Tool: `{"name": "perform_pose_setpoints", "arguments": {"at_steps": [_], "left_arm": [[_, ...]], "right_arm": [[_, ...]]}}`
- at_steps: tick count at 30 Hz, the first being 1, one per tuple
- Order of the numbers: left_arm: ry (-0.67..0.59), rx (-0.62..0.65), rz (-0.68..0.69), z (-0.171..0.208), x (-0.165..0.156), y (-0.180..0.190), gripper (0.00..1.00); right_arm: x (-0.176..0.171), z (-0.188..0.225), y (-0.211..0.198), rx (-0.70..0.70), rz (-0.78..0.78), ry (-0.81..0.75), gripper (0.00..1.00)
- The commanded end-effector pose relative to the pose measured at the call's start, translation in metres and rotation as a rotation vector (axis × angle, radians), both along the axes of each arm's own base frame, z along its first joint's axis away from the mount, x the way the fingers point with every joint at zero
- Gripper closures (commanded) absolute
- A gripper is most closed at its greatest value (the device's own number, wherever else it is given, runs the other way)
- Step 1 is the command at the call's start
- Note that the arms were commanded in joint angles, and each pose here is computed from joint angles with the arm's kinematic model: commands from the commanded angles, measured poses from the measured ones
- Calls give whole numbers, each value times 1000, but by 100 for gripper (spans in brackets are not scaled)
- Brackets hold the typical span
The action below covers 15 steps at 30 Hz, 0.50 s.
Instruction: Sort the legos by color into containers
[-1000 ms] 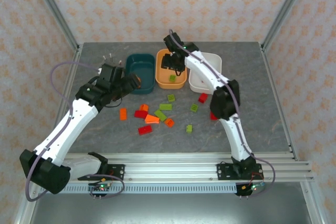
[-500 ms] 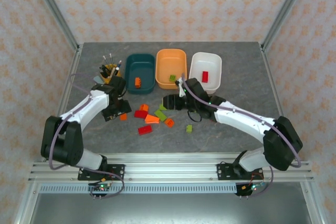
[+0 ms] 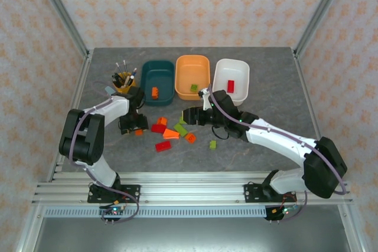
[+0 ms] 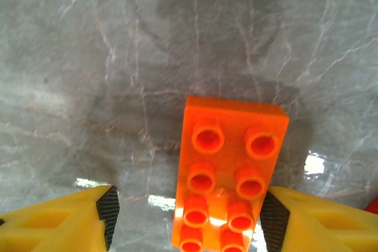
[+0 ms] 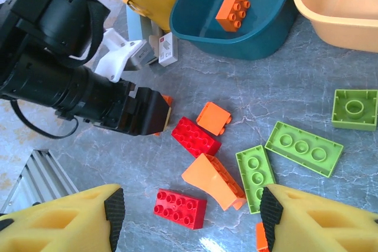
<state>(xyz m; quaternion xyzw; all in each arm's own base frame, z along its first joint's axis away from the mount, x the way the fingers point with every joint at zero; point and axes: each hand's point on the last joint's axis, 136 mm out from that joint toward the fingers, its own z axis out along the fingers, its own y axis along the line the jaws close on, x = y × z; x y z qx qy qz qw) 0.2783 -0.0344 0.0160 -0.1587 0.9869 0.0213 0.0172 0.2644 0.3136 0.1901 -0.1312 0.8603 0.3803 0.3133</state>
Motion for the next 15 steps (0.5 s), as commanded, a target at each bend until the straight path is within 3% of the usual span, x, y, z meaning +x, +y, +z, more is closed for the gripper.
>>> {"name": "perform_pose_setpoints", "arguments": {"at_steps": [1,6,11,15], "left_arm": [[-35,-6,-37,3,15,-1,41],[-33,-13,-39,-4,11,-2,61],[-45,-1,-38,-3,8,-2,67],[-100,32,-45,26,9,-3,68]], "right_arm": [[-1,6,3,30,6,-4,36],[1,2,2,19,-8,2,36],[4,1,4,14,-12,10,36],[8,8,3,13,-31,-11,37]]}}
